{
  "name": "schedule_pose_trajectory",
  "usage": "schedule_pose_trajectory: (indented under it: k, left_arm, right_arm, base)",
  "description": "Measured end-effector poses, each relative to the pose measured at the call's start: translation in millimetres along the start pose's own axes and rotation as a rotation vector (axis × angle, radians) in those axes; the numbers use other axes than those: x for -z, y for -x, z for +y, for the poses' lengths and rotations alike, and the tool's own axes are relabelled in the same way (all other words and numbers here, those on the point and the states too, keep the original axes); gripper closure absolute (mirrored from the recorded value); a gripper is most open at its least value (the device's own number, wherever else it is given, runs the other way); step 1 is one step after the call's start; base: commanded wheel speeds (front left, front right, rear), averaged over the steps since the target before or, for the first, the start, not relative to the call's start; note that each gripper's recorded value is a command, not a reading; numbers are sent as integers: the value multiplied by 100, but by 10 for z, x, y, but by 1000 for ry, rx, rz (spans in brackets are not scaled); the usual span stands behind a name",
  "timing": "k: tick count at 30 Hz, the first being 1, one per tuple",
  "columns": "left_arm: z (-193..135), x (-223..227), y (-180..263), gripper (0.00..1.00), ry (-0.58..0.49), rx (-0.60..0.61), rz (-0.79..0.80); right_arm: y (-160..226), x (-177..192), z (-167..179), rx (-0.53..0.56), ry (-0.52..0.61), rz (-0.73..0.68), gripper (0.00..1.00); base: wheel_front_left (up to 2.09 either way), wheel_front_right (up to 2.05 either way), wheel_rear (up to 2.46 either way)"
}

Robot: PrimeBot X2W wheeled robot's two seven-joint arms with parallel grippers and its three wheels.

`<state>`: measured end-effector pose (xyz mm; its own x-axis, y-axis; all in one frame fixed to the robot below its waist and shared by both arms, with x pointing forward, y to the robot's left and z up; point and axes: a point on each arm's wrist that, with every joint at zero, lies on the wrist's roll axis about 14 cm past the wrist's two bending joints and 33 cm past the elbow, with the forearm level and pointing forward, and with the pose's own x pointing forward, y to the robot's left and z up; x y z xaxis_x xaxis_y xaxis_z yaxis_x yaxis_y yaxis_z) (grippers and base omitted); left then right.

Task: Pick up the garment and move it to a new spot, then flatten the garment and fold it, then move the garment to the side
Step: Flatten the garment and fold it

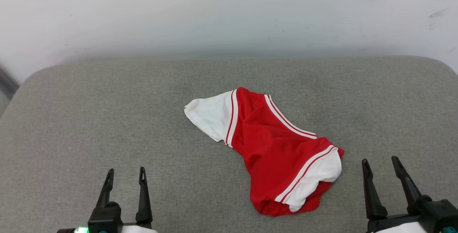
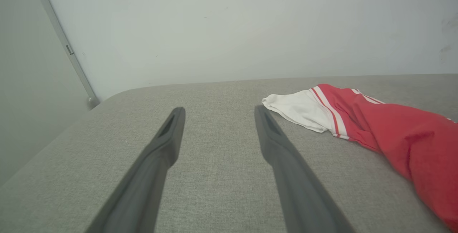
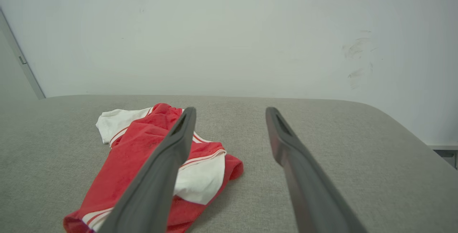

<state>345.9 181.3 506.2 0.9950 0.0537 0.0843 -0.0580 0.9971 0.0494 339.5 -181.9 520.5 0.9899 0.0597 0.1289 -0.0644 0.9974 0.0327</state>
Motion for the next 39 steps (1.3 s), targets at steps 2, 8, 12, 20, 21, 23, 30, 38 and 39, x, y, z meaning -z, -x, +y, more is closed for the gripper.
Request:
schedule_pose_trajectory:
  k: [2,8,12,20,21,23,30,38,39]
  left_arm:
    - [3,-3,1,0,0,1,-1]
    - [-11,2,-25,0,-13,29,-1]
    - [28,-202,-287,0,-65,77,-72]
    - [44,-623,-1031,0,-166,195,-180]
    - [32,-688,-1139,0,-178,206,-189]
    - [12,-862,-1376,0,-200,223,-219]
    - [-199,-936,-2059,0,-249,294,-96]
    - [-622,-455,-2494,0,-219,438,299]
    - [-669,-349,-2499,0,-212,460,367]
  right_arm:
    - [0,0,8,-2,-1,0,0]
    - [-15,11,14,-4,-6,3,0]
    - [-42,25,19,-7,-6,6,0]
    - [-184,-3,4,-6,4,-8,0]
    - [-208,-12,-5,-4,6,-12,0]
    - [-263,-16,-31,3,9,-16,0]
    - [-410,71,-116,24,17,1,0]
    - [-627,113,-167,31,28,-7,0]
    - [-653,114,-183,34,31,-10,0]
  base:
    - [0,0,0]
    - [0,0,0]
    - [0,0,0]
    - [0,0,0]
    - [0,0,0]
    - [0,0,0]
    - [0,0,0]
    - [0,0,0]
    - [0,0,0]
